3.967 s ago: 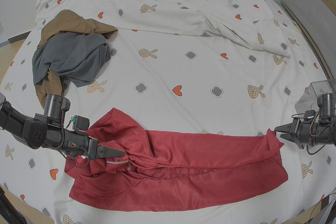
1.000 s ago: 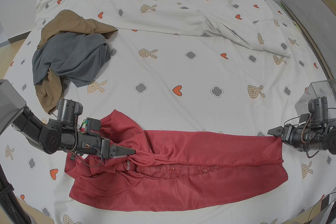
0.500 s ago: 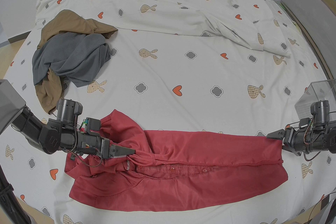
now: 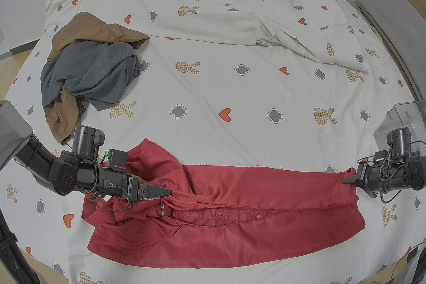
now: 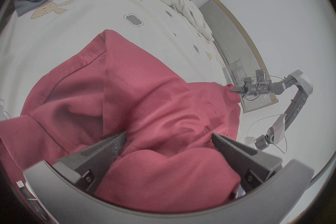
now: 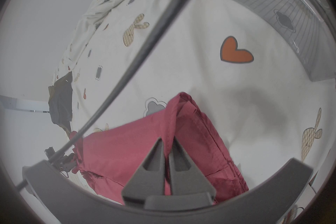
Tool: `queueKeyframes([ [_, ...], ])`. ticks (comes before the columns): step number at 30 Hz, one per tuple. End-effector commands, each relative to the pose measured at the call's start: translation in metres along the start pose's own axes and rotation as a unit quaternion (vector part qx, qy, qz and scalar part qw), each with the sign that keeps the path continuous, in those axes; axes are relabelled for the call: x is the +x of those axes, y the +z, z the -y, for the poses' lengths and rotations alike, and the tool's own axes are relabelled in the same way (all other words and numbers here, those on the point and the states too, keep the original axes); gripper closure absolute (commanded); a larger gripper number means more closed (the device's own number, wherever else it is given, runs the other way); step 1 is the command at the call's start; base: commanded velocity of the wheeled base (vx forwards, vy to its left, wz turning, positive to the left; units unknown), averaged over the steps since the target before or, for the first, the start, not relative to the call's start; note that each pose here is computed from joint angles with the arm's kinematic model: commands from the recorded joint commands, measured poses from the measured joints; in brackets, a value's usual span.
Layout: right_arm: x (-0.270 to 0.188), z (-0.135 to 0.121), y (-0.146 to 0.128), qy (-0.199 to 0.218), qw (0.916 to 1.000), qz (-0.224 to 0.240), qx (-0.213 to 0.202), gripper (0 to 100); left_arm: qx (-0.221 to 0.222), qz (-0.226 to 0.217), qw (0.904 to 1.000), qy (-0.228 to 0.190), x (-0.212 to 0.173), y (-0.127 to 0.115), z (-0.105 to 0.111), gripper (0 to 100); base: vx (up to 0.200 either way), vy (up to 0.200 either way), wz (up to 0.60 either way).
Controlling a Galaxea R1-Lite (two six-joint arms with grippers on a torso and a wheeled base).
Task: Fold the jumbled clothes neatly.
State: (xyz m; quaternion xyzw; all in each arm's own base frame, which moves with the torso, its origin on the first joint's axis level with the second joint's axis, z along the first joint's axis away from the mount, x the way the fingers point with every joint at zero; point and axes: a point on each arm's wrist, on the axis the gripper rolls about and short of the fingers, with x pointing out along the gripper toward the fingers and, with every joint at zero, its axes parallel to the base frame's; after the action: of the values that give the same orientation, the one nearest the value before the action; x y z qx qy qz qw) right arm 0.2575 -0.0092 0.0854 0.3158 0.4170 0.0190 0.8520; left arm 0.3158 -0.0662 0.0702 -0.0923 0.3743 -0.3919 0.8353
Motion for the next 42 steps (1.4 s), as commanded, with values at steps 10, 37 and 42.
queueKeyframes([
  [10,-0.039,-0.015,0.028,0.059,0.9951,0.079,0.009,100,0.001,0.0,1.0,0.001,0.0,0.0,0.0,0,0.0,0.0,0.0],
  [37,-0.066,-0.002,0.001,0.053,0.9946,0.086,0.022,0,0.002,0.001,1.0,0.001,-0.002,-0.001,0.001,0,0.0,0.0,0.0],
  [42,-0.059,0.004,-0.016,0.052,0.9976,0.032,0.033,0,0.004,0.002,1.0,0.001,-0.002,-0.001,0.002,0,0.0,0.0,0.0],
])
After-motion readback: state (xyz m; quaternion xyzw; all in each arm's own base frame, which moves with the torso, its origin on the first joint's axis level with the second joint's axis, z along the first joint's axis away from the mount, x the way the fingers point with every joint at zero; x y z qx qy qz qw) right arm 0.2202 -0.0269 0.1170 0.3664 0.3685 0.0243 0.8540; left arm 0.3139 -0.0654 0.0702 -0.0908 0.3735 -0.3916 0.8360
